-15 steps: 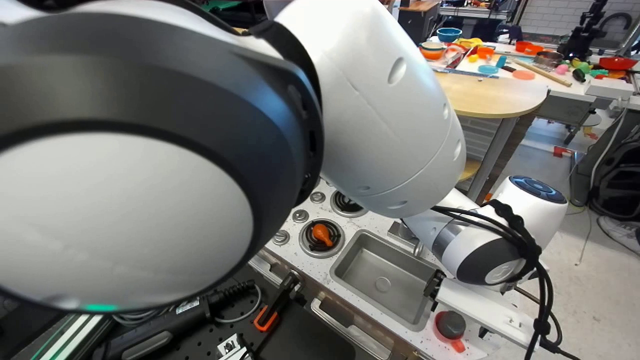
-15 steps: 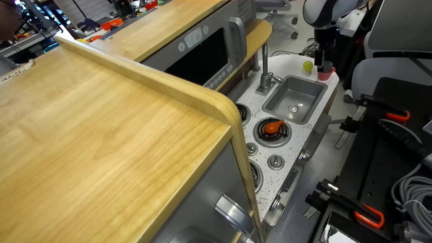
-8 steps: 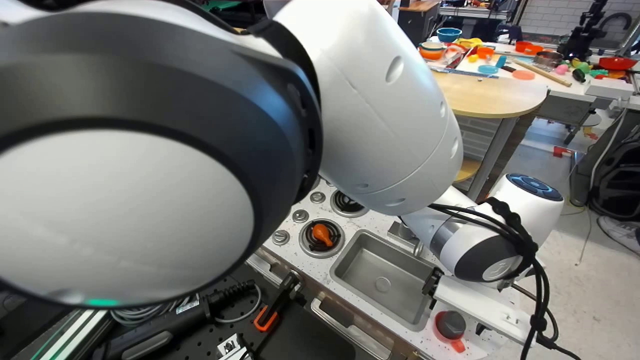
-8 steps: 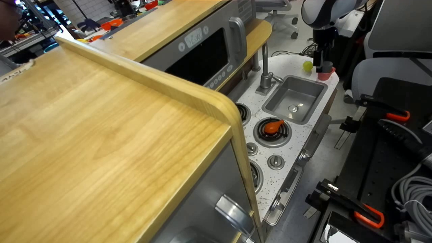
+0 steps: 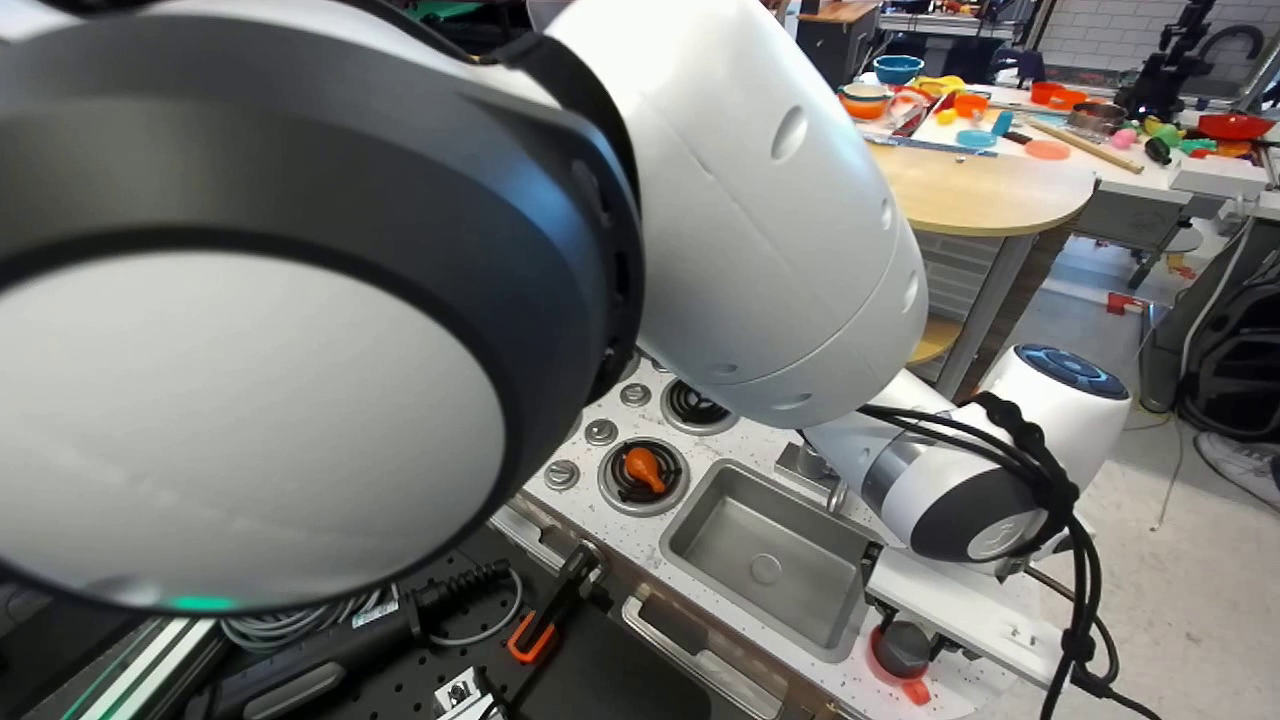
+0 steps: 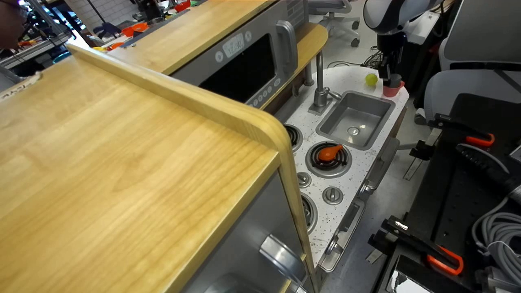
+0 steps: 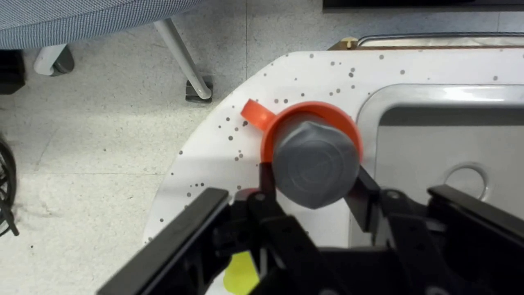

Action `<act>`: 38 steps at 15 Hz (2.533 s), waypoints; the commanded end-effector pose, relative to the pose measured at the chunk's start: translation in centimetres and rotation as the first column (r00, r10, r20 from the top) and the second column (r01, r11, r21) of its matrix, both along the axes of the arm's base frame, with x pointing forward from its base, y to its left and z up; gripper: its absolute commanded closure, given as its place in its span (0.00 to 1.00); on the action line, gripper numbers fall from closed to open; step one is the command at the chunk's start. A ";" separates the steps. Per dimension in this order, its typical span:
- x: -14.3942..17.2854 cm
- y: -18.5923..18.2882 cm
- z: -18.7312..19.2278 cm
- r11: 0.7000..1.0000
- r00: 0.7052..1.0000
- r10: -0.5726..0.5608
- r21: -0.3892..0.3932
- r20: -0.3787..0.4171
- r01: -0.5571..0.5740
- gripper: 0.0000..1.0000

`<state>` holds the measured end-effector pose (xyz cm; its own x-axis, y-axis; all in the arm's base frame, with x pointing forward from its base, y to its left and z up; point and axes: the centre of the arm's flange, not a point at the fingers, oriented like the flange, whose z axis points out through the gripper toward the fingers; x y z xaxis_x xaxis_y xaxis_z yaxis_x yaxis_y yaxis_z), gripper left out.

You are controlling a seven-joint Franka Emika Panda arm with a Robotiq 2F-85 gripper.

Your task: Take the grey object out of the orange cup and put it on the counter

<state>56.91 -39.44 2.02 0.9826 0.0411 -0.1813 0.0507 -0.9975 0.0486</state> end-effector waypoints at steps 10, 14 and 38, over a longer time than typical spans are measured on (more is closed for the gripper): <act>0.6 2.1 7.8 0.995 0.998 -0.026 0.098 -0.063 0.032 0.83; 1.9 1.5 10.7 0.993 0.997 -0.038 0.106 -0.067 0.045 0.83; 8.8 0.2 3.6 0.998 0.996 -0.054 0.016 0.071 0.053 0.83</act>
<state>63.40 -38.99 6.29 0.9925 -0.0201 -0.1207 -0.0153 -0.9990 0.0410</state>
